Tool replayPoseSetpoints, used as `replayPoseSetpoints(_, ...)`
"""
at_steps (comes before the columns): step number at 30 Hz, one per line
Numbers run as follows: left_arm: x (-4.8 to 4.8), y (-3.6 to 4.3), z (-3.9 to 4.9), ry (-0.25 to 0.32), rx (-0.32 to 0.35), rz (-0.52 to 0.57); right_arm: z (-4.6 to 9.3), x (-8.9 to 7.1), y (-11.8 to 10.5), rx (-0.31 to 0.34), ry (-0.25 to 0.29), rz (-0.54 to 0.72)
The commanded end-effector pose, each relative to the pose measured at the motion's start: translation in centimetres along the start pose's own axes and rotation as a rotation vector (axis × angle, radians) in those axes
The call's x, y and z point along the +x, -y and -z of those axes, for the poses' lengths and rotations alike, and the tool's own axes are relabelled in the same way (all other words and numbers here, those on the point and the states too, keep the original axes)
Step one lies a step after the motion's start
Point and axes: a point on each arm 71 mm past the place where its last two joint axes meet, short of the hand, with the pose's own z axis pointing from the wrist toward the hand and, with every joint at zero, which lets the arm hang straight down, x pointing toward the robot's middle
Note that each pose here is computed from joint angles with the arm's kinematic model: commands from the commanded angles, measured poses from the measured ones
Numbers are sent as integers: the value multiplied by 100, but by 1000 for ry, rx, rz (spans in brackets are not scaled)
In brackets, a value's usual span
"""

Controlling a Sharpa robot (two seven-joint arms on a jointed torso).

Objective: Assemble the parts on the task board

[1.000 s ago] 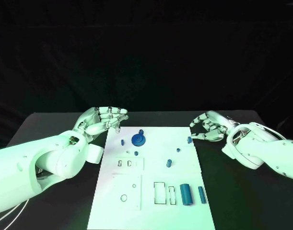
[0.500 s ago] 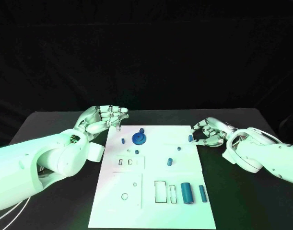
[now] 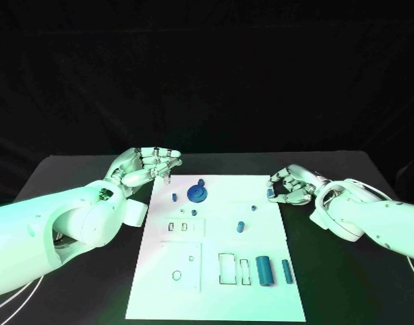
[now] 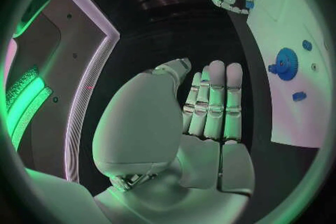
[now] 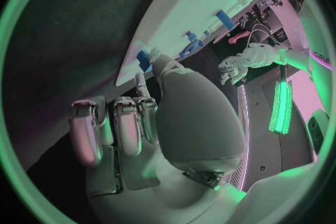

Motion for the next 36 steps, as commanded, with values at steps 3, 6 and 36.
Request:
replayPoseSetpoints(3, 14, 8, -1, -17, 4, 6, -10, 36, -4, 1, -17, 1)
replayPoseSetpoints(6, 11, 7, 1, -17, 2, 6, -14, 45, -2, 1, -21, 1)
replayPoseSetpoints(36, -29, -3, -3, -5, -2, 0, -11, -69, -407, 2, 124, -10)
